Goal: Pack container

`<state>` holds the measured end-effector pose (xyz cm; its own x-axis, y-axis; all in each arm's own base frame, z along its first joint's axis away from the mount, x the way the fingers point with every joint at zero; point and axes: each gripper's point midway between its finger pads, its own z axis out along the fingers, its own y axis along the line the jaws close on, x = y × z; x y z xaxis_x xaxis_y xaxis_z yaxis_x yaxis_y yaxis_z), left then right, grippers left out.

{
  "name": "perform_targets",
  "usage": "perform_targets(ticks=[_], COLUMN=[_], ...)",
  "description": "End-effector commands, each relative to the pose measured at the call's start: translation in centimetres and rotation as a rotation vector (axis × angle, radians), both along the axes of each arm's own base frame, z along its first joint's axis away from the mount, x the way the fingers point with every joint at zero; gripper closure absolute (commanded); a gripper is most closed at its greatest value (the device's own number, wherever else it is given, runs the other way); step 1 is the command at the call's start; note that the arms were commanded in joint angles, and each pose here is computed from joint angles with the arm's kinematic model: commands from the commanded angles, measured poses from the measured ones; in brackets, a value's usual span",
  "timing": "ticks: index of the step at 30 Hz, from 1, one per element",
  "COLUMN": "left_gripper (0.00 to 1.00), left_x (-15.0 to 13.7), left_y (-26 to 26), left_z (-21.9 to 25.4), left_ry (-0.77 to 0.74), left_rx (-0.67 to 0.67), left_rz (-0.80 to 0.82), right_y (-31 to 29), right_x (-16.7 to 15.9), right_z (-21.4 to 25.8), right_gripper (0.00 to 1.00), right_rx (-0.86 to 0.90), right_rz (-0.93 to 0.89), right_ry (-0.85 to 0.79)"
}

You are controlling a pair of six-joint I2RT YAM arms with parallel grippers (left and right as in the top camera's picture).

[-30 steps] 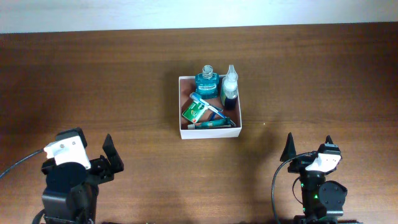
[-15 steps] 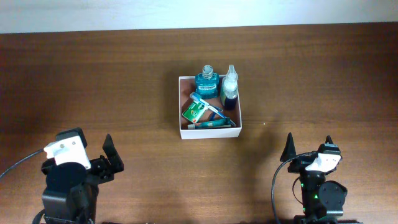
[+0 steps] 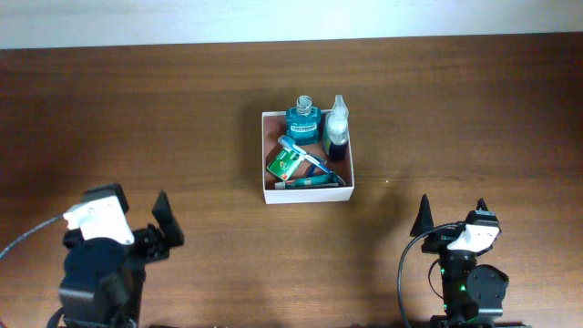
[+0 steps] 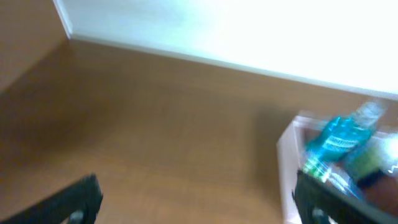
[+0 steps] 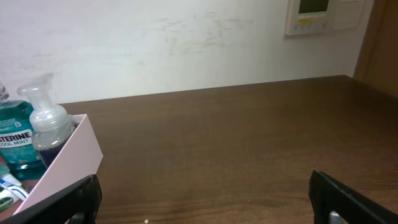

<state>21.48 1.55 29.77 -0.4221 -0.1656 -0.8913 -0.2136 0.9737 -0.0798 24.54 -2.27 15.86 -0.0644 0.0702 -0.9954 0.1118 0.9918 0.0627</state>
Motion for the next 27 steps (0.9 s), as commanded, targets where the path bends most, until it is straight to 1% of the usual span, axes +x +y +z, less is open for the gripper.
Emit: perform_targets(ticks=[1, 6, 8, 10, 13, 19, 27], left_gripper=[0.01, 0.01, 0.0, 0.01, 0.01, 0.01, 0.01], left_x=[1.3, 2.2, 2.5, 2.7, 3.0, 3.0, 2.9], left_y=[-1.5, -2.5, -3.0, -3.1, -3.2, -2.8, -1.7], left_z=[1.8, 0.7, -1.7, -2.7, -4.7, -8.2, -10.2], left_ry=[-0.169, -0.359, -0.466, -0.501, -0.523, -0.52, -0.526], left_rx=[-0.054, -0.095, -0.114, -0.119, -0.121, -0.117, -0.106], left_rz=[-0.075, -0.121, -0.147, -0.155, -0.155, -0.142, -0.102], right_y=[0.0, 0.0, 0.0, 0.0, 0.0, 0.0, 0.0], right_x=[0.0, 0.0, 0.0, 0.0, 0.0, 0.0, 0.0], right_z=[-0.2, -0.2, -0.2, -0.2, -0.2, -0.2, -0.2], right_gripper=[0.01, 0.01, 0.01, 0.01, 0.01, 0.01, 0.01], right_rx=[-0.01, -0.01, -0.01, -0.01, -0.01, -0.01, -0.01], right_rz=[-0.001, -0.001, -0.001, -0.001, -0.001, -0.001, -0.001], right_ry=[0.005, 0.005, 0.005, 0.005, 0.005, 0.005, 0.005])
